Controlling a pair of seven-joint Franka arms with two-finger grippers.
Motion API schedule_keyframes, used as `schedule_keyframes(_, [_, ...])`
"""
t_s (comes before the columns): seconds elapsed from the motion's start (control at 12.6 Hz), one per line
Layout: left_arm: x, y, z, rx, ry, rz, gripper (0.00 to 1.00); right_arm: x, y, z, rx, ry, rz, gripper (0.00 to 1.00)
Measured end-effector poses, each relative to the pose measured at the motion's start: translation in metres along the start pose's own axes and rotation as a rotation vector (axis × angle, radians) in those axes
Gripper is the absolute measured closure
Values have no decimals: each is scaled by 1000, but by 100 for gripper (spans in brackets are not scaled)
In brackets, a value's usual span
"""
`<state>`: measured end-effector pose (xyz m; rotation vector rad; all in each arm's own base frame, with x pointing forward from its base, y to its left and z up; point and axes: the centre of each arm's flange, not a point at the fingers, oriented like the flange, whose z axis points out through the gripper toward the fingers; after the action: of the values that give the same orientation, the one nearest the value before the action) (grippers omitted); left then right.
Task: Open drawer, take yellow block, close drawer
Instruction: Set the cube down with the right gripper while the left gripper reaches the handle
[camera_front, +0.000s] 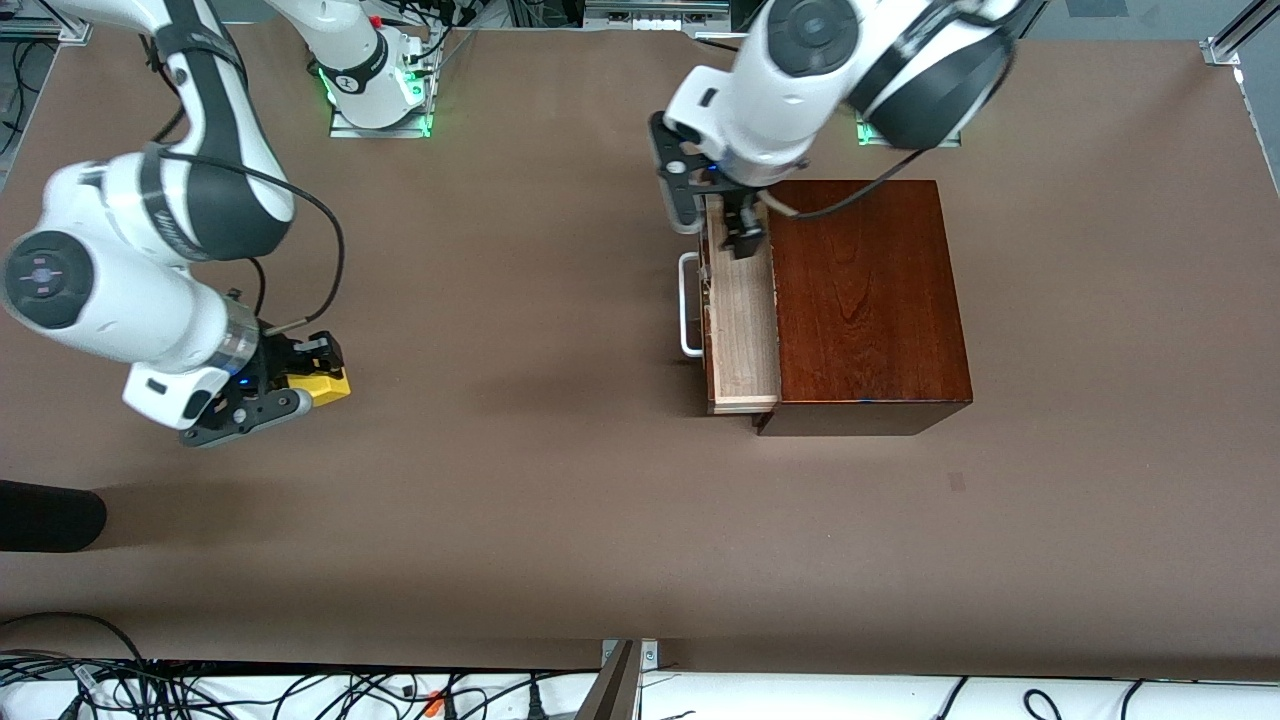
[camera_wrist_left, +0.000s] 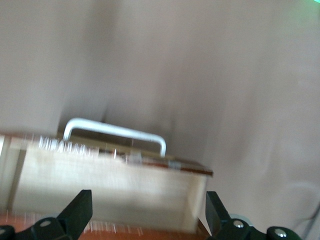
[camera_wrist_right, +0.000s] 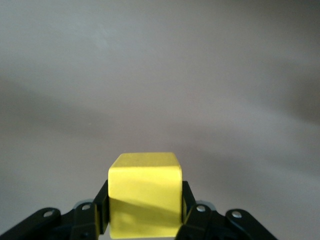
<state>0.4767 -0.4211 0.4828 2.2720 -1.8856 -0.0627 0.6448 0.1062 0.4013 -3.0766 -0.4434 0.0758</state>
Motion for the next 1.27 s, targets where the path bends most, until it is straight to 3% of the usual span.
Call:
schedule_keyframes(0.16, [18, -1, 28, 31, -10, 157, 0, -19, 2, 47, -5, 3, 55, 44])
schedule_keyframes(0.48, [39, 1, 89, 77, -130, 380, 0, -52, 11, 130, -11, 49, 98, 44])
schedule_keyframes(0.88, [36, -17, 141, 84, -214, 413, 0, -70, 38, 189, -17, 48, 197, 44])
schedule_keyframes(1.27, [35, -27, 166, 137, -265, 339, 0, -72, 43, 201, -17, 37, 220, 44])
